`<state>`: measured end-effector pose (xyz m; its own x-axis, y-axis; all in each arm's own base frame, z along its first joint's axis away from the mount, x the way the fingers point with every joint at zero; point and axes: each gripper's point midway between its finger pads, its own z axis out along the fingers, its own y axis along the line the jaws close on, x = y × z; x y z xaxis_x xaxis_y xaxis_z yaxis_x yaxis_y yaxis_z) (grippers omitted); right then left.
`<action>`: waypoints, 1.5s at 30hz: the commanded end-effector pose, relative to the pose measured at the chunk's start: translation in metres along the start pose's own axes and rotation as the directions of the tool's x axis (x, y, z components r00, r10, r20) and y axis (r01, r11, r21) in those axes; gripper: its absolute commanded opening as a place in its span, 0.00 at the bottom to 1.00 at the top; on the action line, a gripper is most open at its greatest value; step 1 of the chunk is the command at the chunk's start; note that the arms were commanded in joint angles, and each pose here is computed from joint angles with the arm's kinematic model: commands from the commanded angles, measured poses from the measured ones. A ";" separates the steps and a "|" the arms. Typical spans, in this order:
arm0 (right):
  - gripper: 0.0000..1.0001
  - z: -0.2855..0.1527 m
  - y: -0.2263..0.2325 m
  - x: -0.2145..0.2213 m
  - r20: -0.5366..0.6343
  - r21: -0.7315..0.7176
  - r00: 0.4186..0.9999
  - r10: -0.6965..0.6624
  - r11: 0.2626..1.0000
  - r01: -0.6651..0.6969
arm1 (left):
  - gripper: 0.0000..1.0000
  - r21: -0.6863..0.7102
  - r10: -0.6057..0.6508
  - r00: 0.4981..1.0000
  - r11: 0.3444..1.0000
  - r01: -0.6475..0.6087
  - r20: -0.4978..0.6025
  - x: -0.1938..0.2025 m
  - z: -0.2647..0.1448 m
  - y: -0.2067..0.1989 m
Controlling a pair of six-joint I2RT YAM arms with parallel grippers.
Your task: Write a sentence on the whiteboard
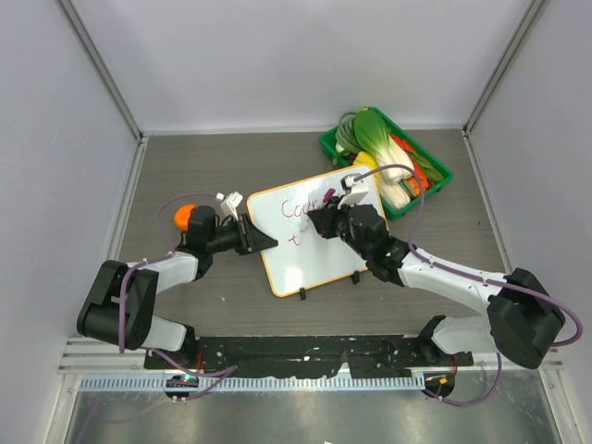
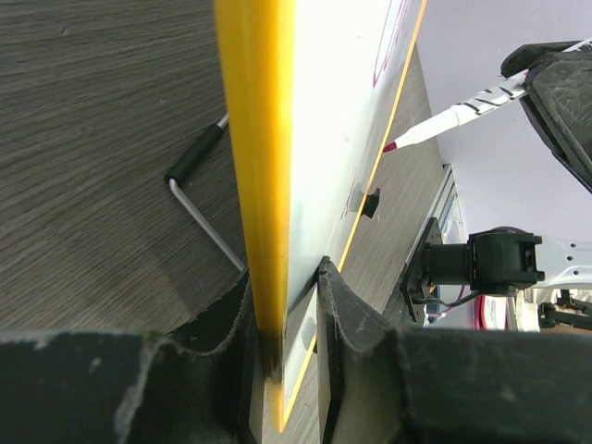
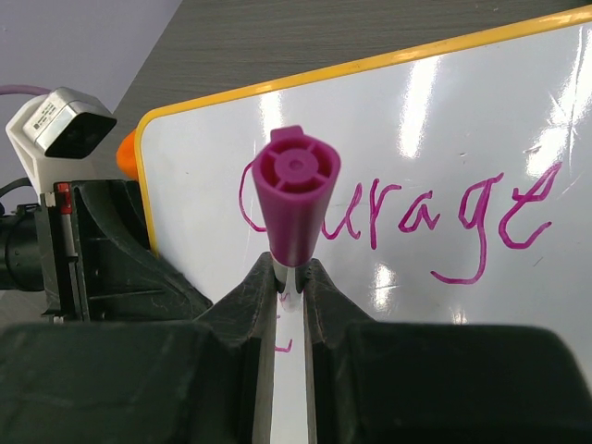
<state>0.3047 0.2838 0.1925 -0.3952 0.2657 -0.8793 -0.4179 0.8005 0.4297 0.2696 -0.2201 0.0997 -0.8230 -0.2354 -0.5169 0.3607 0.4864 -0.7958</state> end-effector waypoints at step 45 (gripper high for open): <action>0.01 -0.007 -0.020 0.021 -0.015 0.037 1.000 0.001 0.999 0.000 | 0.00 -0.232 0.022 0.999 0.972 -0.027 -0.024 0.019 -0.003 0.054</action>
<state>0.2929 0.2749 0.1653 -0.4316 0.2650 -0.8623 -0.4046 0.7975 0.4476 0.2694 -0.2199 0.0993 -0.8243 -0.2354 -0.5148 0.3581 0.4875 -0.7963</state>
